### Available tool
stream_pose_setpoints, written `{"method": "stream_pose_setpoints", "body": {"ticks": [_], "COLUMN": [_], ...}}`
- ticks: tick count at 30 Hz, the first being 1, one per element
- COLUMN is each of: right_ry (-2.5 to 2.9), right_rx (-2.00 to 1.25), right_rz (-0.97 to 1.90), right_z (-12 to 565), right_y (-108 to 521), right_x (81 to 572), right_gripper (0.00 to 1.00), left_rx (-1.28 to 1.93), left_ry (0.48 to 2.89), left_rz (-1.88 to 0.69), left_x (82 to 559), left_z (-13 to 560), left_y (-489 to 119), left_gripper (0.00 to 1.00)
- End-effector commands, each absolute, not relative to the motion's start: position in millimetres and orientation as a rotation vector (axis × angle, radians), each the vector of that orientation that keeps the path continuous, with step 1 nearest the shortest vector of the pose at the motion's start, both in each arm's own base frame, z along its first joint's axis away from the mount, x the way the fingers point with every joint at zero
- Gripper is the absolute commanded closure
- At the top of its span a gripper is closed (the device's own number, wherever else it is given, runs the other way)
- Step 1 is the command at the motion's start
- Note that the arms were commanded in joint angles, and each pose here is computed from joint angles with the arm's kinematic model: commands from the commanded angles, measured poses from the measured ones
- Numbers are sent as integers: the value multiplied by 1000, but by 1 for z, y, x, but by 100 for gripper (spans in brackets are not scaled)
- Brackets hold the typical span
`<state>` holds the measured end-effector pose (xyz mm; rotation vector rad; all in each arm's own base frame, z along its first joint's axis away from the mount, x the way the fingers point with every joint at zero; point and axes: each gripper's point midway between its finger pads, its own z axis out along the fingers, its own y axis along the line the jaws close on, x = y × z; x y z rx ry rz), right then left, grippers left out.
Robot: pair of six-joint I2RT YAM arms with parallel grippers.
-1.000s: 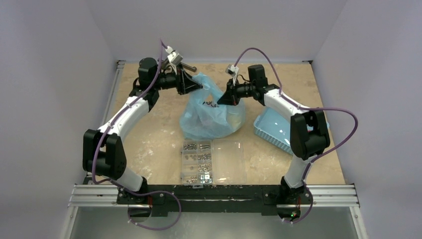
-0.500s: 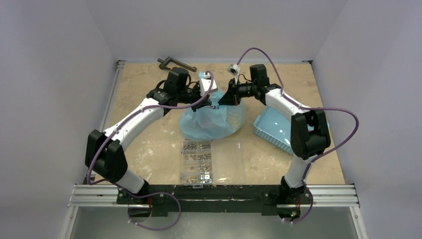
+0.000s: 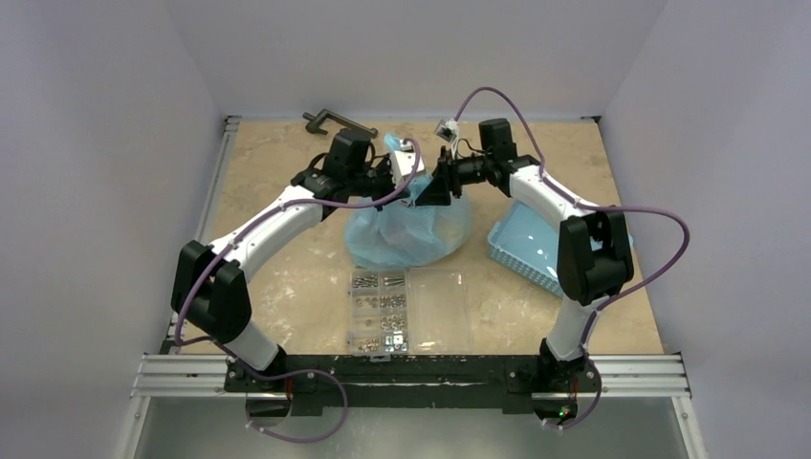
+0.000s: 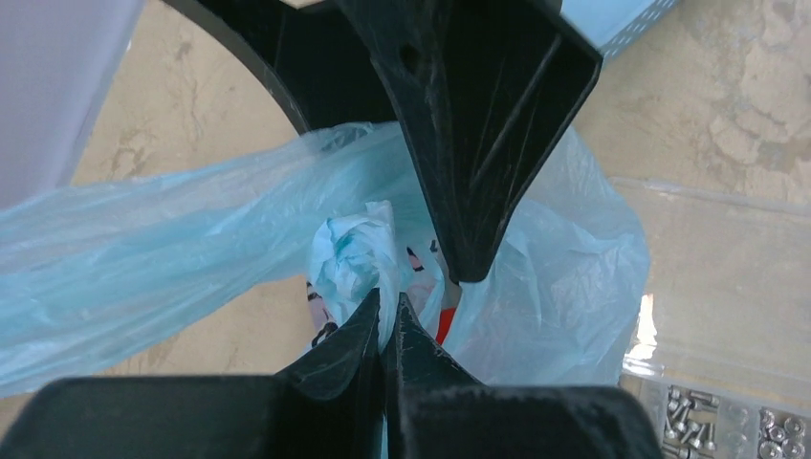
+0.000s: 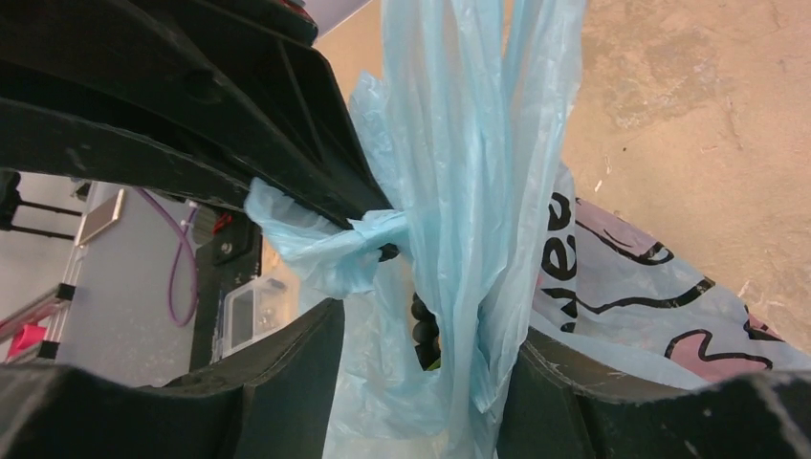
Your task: Place the fake fruits into the plastic bag and tie a complex knot
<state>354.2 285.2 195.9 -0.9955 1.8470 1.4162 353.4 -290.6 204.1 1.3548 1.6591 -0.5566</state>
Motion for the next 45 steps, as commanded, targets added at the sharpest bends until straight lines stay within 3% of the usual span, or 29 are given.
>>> {"method": "stream_pose_setpoints", "body": {"ticks": [1,5,8,10,12,13,15,21,24,26,27,29,31,35,39,45], "right_ry": [1798,1814,1805,1802,1798,1787,1744,1694,1678,1676,1673,1676,1688,1698,1666,1665], "right_rx": [-1054,-1037,-1039,-1042,-1036,-1028,-1026,-1045,-1037,-1038,-1039,-1036,-1027,-1015,-1025,-1030], "right_rz": [1348,1298,1295,1314,1323,1321,1323,1314,1313,1314,1310,1295,1280,1276,1281,1299], "right_z": [202,197,198,198,199,202,210,217,219,219,219,217,214,213,219,220], "right_y": [287,282,280,280,281,281,283,283,284,285,285,284,282,280,281,281], "right_x": [360,367,366,364,364,365,365,362,364,365,365,366,369,371,369,367], "right_gripper": [49,76,82,69,42,35,31,34,45,68,82,99,100,100,100,100], "left_rx": [1287,1269,1249,1213,1198,1198,1182,1198,1209,1206,1205,1235,1271,1266,1256,1266], "left_ry": [1481,1455,1434,1412,1405,1421,1447,1515,1528,1540,1535,1519,1515,1532,1553,1499], "left_rz": [-721,-806,-793,-770,-787,-821,-872,-932,-954,-959,-961,-978,-979,-938,-827,-849], "left_x": [343,328,323,328,332,332,337,345,345,345,343,332,317,305,316,338], "left_z": [261,284,299,307,309,306,303,278,273,273,276,284,294,308,304,303], "left_y": [-312,-303,-293,-291,-296,-301,-309,-321,-324,-325,-325,-322,-313,-282,-266,-291], "left_gripper": [100,100,100,100,100,100,100,100,100,100,94,72,58,43,43,53]}}
